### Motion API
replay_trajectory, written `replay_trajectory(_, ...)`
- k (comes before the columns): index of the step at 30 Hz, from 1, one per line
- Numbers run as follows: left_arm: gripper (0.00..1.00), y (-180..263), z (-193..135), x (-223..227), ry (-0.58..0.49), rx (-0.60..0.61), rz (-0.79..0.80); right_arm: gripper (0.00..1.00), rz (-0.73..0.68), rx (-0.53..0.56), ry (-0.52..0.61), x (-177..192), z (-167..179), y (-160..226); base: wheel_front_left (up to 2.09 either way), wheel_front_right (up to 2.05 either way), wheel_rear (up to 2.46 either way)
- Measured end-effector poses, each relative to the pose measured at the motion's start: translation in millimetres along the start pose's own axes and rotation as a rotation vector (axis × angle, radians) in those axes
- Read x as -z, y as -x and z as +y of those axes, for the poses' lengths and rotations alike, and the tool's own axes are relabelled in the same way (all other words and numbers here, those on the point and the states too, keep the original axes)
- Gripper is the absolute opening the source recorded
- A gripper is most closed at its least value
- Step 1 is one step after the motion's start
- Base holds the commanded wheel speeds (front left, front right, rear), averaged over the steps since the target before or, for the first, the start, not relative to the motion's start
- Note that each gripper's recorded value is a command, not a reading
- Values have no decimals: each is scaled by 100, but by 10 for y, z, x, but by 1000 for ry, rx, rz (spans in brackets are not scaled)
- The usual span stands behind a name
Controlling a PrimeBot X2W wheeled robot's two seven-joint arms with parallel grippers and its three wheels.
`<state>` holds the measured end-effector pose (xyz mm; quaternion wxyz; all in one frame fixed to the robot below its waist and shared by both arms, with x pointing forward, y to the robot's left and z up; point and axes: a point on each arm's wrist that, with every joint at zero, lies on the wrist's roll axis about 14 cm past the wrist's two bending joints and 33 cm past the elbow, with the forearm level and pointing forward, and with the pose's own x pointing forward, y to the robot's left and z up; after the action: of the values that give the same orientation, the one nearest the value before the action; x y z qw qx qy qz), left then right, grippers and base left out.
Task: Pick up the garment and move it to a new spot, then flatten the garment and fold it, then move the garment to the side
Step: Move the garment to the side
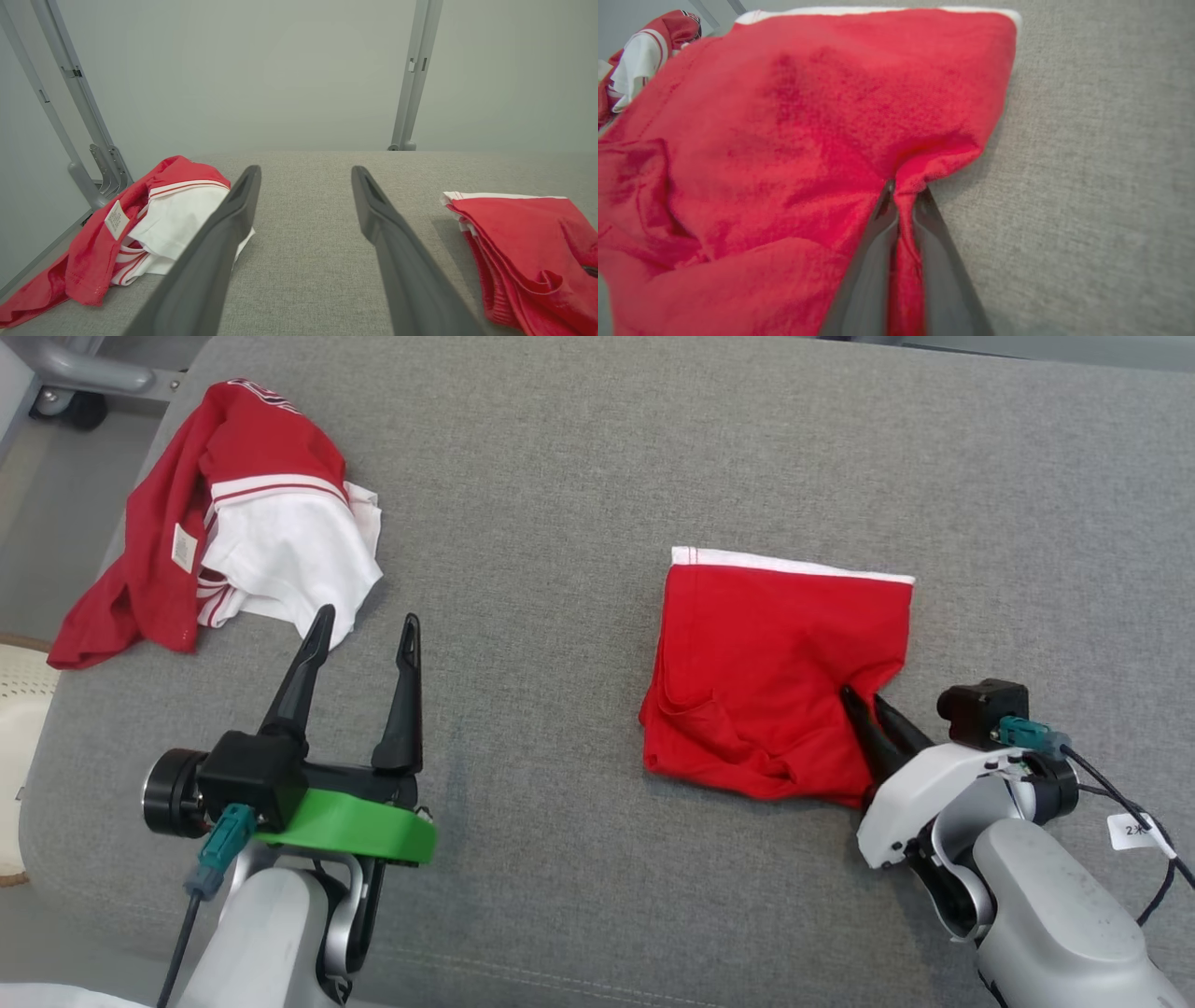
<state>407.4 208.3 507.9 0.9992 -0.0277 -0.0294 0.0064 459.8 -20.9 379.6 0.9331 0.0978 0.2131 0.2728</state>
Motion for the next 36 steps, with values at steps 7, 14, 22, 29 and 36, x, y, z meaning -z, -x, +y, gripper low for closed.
replay_trajectory(7, 100, -86, -136, 23, 10, 40, -4, 0, -86, -5, 169, -248, -174, 142, 0, 0, 0)
replay_trajectory(14, 100, -252, -384, 42, 21, 120, -15, 0, -216, 12, 374, -755, -298, 418, 0, 0, 0)
replay_trajectory(22, 100, -528, -871, 88, 31, 271, -22, 0, -249, 159, 439, -961, -614, 1021, 0, 0, 0)
replay_trajectory(29, 100, -756, -1481, 101, 52, 442, -26, 0, -152, 302, 299, -634, -941, 1419, 0, 0, 0)
replay_trajectory(36, 100, -918, -1973, 196, 72, 576, -20, 0, -16, 402, 212, -319, -1376, 1595, 0, 0, 0)
